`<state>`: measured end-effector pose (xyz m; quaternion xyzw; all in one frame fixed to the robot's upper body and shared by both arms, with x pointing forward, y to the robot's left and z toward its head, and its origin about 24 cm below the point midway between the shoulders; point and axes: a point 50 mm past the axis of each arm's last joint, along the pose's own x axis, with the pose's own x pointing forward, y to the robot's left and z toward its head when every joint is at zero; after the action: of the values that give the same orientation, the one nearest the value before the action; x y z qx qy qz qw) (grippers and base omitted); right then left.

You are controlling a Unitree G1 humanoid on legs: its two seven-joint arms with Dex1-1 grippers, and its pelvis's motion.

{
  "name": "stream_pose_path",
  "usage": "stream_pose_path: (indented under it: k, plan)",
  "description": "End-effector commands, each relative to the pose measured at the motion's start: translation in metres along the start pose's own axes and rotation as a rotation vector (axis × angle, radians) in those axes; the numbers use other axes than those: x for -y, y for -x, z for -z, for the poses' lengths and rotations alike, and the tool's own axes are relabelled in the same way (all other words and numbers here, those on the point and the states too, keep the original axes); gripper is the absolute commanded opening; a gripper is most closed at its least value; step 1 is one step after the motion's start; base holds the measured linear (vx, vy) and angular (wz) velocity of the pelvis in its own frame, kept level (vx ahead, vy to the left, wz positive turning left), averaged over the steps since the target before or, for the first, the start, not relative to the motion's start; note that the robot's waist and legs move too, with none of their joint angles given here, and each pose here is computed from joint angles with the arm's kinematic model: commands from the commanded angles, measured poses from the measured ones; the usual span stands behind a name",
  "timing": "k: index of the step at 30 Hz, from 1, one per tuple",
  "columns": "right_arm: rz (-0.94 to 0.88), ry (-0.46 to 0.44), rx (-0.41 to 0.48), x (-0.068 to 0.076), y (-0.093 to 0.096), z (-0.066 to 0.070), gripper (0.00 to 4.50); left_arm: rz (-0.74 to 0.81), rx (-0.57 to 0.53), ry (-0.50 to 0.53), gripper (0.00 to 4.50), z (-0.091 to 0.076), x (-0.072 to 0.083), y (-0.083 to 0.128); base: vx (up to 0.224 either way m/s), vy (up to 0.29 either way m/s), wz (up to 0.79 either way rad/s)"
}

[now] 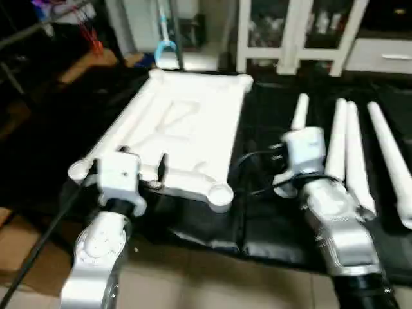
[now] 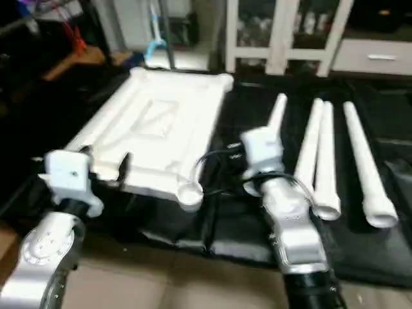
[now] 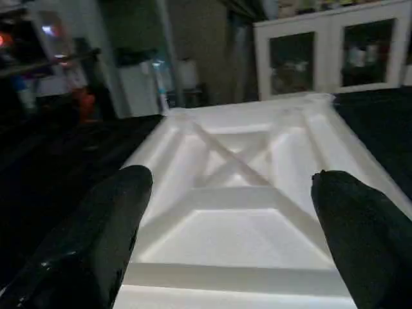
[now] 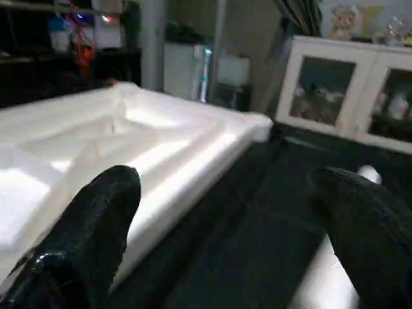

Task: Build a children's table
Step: Move to table

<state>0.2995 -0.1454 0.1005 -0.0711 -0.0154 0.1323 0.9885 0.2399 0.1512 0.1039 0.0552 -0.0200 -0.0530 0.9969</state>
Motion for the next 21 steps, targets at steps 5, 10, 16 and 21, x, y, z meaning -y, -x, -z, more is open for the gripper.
stream_pose_path:
  k: [5, 10, 16, 21]
  plan:
    - [-0.038, -0.015, 0.025, -0.012, -0.002, -0.004, 4.5, -0.018, -0.003, 0.0, 4.42, 0.003, -0.005, -0.001, 0.133, 0.066, 0.07]
    - [-0.032, -0.03, 0.024, -0.011, -0.001, -0.004, 4.5, -0.02, 0.002, 0.006, 4.42, 0.002, -0.006, -0.003, 0.127, -0.003, 0.04]
    - [-0.026, -0.018, 0.015, -0.008, -0.004, -0.005, 4.5, -0.021, -0.003, 0.007, 4.42, 0.005, -0.008, -0.006, 0.131, -0.048, 0.05]
    - [0.024, -0.001, -0.032, 0.002, -0.01, -0.001, 4.5, -0.023, -0.02, -0.02, 4.42, 0.006, -0.013, -0.01, 0.131, 0.099, 0.02]
